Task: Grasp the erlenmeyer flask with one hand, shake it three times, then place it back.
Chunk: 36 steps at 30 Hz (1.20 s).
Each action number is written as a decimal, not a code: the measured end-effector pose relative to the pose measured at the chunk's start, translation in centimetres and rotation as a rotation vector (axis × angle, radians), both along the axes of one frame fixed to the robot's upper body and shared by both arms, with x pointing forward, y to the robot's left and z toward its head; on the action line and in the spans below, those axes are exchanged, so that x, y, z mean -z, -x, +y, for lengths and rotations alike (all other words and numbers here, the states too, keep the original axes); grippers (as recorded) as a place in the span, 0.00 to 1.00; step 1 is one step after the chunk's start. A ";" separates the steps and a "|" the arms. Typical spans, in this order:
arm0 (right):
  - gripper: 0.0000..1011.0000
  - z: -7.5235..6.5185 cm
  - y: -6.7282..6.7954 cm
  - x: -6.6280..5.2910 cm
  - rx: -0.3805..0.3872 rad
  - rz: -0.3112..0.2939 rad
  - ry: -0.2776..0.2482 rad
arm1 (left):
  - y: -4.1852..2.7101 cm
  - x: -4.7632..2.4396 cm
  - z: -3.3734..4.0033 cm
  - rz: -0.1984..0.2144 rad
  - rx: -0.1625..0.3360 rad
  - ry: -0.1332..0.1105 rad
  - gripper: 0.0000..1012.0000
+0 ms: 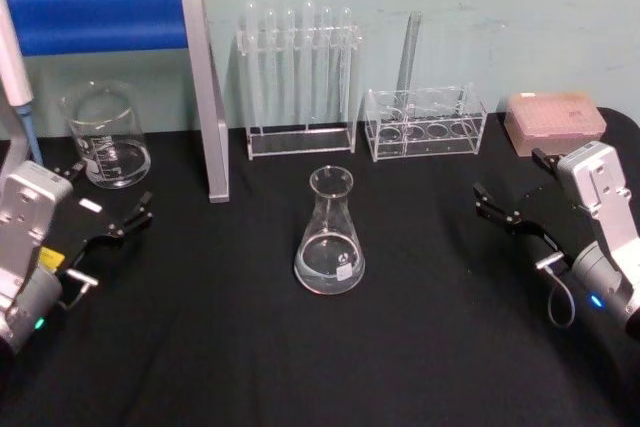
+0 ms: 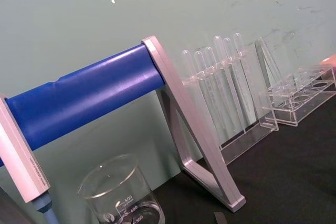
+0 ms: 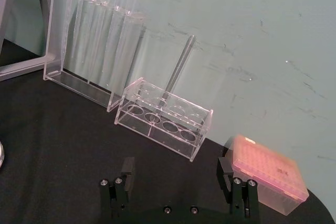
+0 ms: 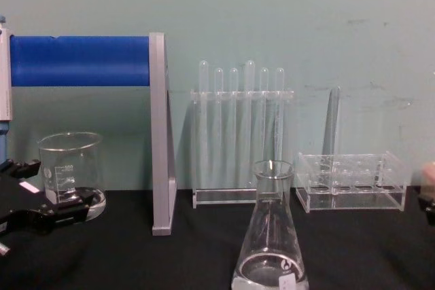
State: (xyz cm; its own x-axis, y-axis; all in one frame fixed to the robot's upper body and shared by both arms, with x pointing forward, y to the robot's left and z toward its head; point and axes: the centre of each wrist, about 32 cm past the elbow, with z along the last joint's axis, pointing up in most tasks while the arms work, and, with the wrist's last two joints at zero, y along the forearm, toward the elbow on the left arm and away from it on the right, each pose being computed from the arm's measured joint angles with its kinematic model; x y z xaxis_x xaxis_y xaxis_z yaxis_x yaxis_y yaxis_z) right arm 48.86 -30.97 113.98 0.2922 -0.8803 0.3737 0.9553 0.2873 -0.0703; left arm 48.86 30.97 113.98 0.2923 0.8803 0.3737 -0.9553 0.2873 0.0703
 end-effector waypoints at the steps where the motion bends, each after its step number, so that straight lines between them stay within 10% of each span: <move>1: 0.99 0.0 0.0 0.0 0.000 0.000 0.000 | 0.00 0.00 0.00 0.000 0.000 0.000 0.99; 36: 0.99 0.0 0.0 0.0 0.000 0.000 0.000 | 0.00 0.00 0.00 0.000 0.000 0.000 0.99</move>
